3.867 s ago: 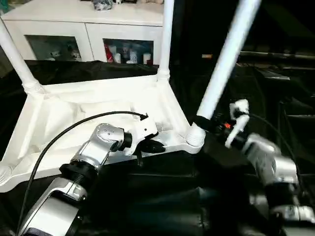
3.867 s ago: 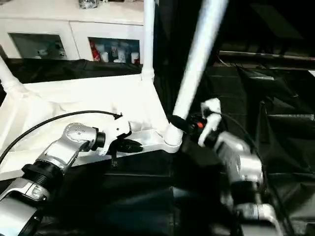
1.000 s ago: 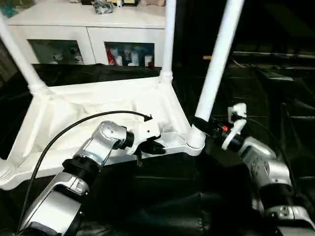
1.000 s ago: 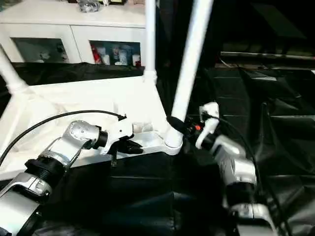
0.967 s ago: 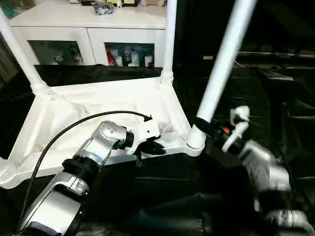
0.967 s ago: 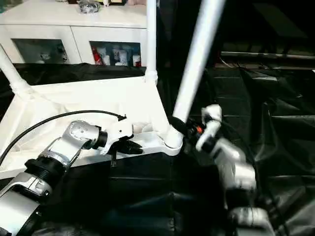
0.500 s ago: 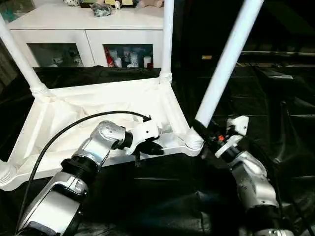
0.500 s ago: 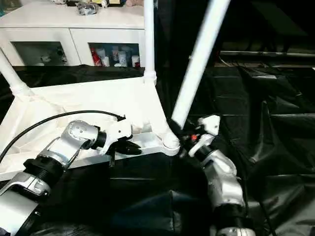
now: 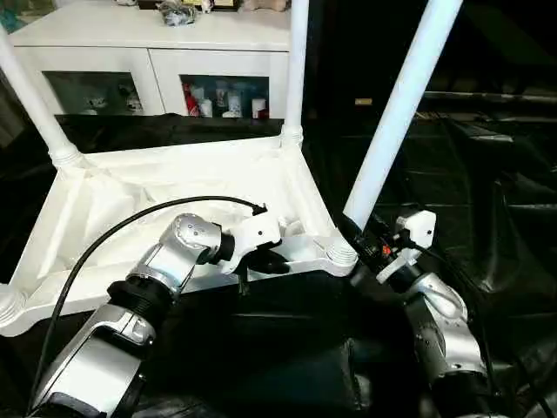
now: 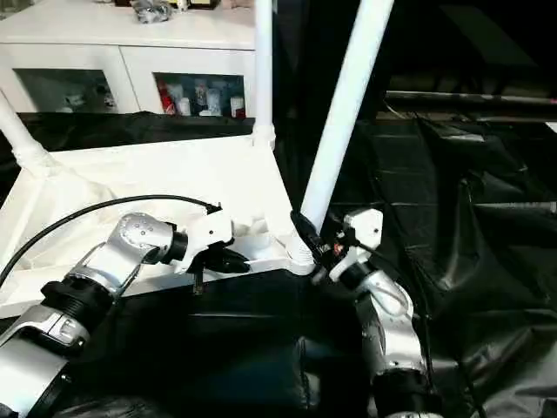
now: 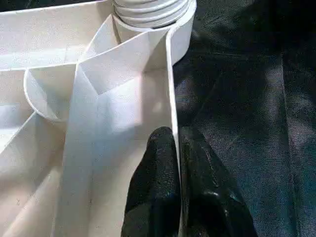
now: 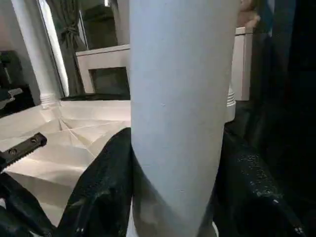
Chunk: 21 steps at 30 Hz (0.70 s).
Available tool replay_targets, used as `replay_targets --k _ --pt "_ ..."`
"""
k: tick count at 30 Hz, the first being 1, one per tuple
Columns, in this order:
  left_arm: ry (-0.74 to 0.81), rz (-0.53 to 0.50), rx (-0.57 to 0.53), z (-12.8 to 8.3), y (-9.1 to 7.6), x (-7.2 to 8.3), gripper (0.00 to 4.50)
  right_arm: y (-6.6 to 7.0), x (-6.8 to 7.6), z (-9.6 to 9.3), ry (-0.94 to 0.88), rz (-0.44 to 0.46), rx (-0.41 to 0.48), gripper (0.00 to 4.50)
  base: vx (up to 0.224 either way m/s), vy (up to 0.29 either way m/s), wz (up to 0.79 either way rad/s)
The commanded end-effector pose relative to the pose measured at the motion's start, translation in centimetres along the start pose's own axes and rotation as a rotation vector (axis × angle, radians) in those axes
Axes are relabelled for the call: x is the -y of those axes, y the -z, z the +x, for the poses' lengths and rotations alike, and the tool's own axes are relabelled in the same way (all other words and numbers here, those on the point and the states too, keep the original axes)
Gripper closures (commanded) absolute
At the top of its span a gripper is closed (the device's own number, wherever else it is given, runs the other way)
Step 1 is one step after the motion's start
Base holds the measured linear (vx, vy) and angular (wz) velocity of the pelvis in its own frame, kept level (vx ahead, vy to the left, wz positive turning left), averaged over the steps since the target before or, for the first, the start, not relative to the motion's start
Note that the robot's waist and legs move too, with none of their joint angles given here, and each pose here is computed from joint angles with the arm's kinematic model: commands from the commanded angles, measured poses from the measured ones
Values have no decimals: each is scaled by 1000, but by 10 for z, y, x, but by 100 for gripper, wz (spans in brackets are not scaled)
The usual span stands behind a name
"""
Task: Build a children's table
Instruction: Insert table leg to table base
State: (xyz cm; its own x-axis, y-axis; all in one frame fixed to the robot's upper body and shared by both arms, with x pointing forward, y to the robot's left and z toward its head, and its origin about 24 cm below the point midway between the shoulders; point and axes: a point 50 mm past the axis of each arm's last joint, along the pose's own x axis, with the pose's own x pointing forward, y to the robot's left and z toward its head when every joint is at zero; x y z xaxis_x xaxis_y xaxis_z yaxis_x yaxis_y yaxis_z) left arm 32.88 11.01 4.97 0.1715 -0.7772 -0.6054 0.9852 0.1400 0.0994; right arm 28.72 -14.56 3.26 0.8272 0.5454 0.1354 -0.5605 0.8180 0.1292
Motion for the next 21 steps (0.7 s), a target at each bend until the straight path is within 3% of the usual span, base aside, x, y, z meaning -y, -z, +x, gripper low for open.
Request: replay_targets --k 1,7,14,18,21 --pt "-47 8 -33 -2 4 -3 450 35 -12 -12 -38 32 -177 265 0 0 0" --pt "-53 11 -30 -1 3 -4 450 37 -8 -20 -53 -41 -199 265 0 0 0" --pt "-57 14 -25 0 1 -4 450 34 -1 -26 12 -10 -169 265 0 0 0" --pt "-44 16 -29 -1 1 -5 450 38 -2 -22 -47 36 -242 265 0 0 0" --pt "-19 21 -53 -3 2 -5 450 43 -3 -18 -170 41 -382 265 0 0 0"
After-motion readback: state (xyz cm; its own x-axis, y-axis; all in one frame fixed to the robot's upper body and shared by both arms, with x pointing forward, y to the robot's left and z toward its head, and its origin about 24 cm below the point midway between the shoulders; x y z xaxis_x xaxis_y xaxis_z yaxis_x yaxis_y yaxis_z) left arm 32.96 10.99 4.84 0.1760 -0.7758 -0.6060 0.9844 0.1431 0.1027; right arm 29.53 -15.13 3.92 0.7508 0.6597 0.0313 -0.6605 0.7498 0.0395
